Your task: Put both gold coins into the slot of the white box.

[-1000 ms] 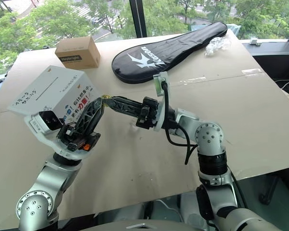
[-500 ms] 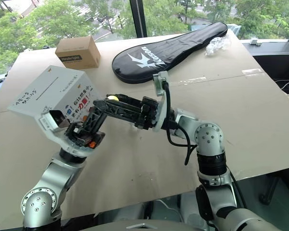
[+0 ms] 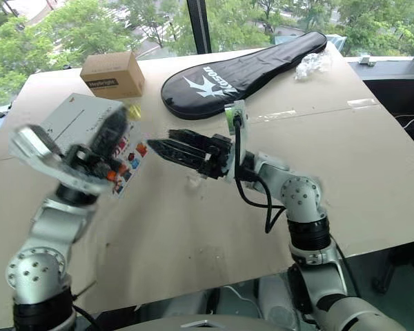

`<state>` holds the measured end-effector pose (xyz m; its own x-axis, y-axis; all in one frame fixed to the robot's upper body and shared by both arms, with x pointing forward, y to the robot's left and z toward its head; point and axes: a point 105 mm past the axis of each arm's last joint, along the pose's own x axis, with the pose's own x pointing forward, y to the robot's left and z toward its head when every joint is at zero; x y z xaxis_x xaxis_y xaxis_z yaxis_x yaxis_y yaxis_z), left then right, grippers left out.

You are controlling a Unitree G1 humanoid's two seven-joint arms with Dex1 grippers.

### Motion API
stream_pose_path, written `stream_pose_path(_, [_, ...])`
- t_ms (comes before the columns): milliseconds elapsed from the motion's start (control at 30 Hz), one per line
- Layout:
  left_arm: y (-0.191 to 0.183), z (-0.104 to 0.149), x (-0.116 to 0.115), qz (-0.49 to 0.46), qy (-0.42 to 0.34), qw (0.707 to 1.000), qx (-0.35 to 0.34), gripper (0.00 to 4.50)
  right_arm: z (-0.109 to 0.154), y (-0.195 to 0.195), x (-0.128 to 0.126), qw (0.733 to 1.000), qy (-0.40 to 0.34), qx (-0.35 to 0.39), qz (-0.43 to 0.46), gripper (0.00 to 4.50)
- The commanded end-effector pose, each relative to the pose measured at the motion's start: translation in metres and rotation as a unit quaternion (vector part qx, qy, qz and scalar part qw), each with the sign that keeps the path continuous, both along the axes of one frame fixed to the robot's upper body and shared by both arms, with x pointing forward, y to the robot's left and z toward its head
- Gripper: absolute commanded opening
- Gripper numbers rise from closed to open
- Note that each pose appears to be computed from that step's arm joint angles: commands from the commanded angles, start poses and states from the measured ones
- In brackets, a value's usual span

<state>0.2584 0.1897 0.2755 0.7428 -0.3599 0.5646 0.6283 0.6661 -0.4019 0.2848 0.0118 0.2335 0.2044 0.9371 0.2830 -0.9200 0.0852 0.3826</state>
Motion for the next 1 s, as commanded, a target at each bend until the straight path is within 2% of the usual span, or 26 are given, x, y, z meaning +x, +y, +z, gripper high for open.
stream_pose_path(33, [0.013, 0.03, -0.008, 0.093, -0.056, 0.989, 0.1, 0.0, 0.026, -0.007, 0.0, 0.996, -0.085, 0.002, -0.003, 4.45])
stream_pose_path(167, [0.028, 0.035, -0.006, 0.17, -0.057, 0.955, 0.237, 0.0, 0.034, -0.018, 0.007, 0.991, -0.128, -0.024, -0.02, 4.45])
stream_pose_path(300, [0.055, 0.034, -0.01, 0.225, -0.034, 0.92, 0.32, 0.0, 0.04, -0.026, 0.009, 0.981, -0.179, -0.064, -0.03, 4.45])
stream_pose_path(400, [0.085, 0.022, -0.011, 0.259, 0.007, 0.893, 0.368, 0.0, 0.045, -0.032, 0.008, 0.976, -0.201, -0.081, -0.027, 4.45])
stream_pose_path(500, [0.107, 0.01, -0.007, 0.272, 0.044, 0.887, 0.371, 0.0, 0.049, -0.036, 0.006, 0.973, -0.212, -0.088, -0.025, 4.45])
stream_pose_path(667, [0.112, -0.014, 0.007, 0.236, 0.082, 0.888, 0.387, 0.0, 0.053, -0.036, -0.002, 0.967, -0.231, -0.103, -0.017, 4.45])
stream_pose_path(833, [0.123, -0.026, 0.02, 0.225, 0.118, 0.881, 0.399, 0.0, 0.052, -0.036, -0.003, 0.966, -0.233, -0.107, -0.026, 4.45])
stream_pose_path(1000, [0.129, -0.027, 0.026, 0.217, 0.136, 0.877, 0.407, 0.0, 0.051, -0.041, 0.0, 0.966, -0.232, -0.11, -0.042, 4.45])
